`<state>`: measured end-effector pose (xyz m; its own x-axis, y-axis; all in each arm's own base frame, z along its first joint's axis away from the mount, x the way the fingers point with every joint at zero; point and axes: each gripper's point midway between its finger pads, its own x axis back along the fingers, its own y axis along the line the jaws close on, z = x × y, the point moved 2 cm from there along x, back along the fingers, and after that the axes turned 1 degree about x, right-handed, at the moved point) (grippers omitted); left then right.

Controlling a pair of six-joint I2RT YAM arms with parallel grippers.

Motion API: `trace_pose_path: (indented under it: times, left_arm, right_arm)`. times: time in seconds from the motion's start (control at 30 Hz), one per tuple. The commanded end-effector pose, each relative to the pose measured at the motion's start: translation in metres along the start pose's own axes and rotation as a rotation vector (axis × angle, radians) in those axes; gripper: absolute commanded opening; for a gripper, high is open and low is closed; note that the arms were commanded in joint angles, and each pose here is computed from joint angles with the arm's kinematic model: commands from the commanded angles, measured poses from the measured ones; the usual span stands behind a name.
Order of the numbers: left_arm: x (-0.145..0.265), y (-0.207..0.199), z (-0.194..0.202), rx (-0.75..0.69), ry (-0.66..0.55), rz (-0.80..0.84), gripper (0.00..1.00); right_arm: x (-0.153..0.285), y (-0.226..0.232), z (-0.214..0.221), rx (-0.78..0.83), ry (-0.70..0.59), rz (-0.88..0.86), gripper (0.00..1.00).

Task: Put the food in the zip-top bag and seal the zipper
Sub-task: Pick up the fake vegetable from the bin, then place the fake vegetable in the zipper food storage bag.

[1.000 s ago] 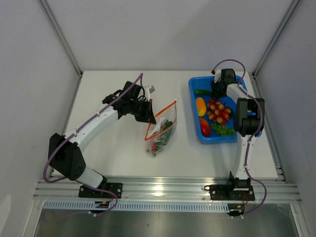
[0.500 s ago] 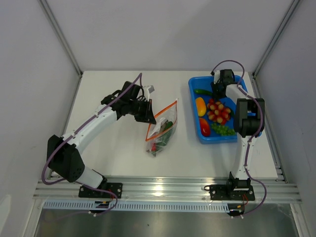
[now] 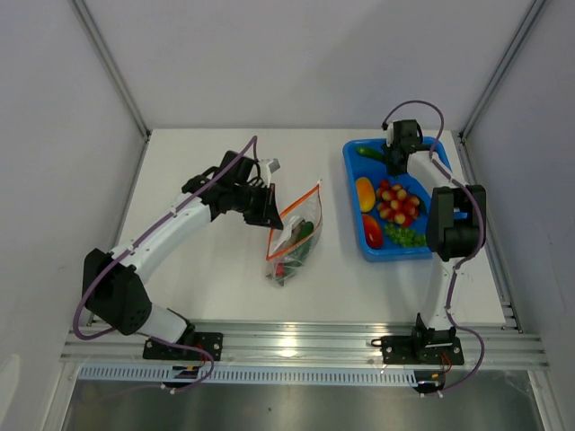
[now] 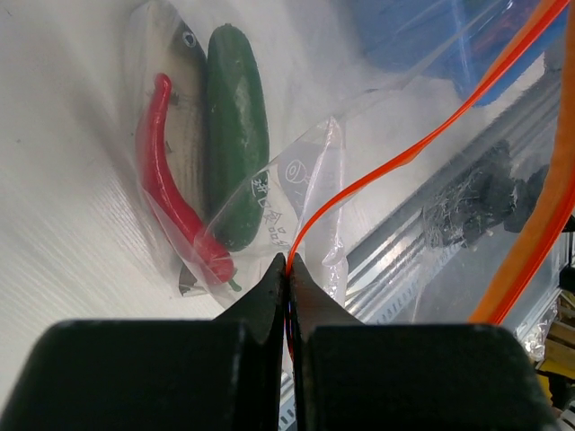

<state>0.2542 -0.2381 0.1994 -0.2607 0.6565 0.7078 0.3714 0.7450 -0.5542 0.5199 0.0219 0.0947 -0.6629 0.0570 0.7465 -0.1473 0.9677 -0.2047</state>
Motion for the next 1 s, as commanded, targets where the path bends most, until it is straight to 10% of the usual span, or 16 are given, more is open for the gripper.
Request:
trace_pose_path:
  times: [0.0, 0.6, 0.97]
  left_arm:
    - [0.013, -0.012, -0.002, -0.013, -0.029, 0.047, 0.01]
    - [0.024, -0.026, -0.007, -0.044, -0.041, 0.099, 0.01]
    - [0.043, -0.042, -0.016, -0.077, -0.108, 0.133, 0.01]
  right_arm:
    - [0.041, -0.006, -0.030, -0.055, -0.095, 0.025, 0.00]
    - [0.194, 0.092, -0.022, -0.029, -0.089, -0.169, 0.00]
    - [0.330, 0.181, -0.015, -0.369, 0.111, -0.896, 0.00]
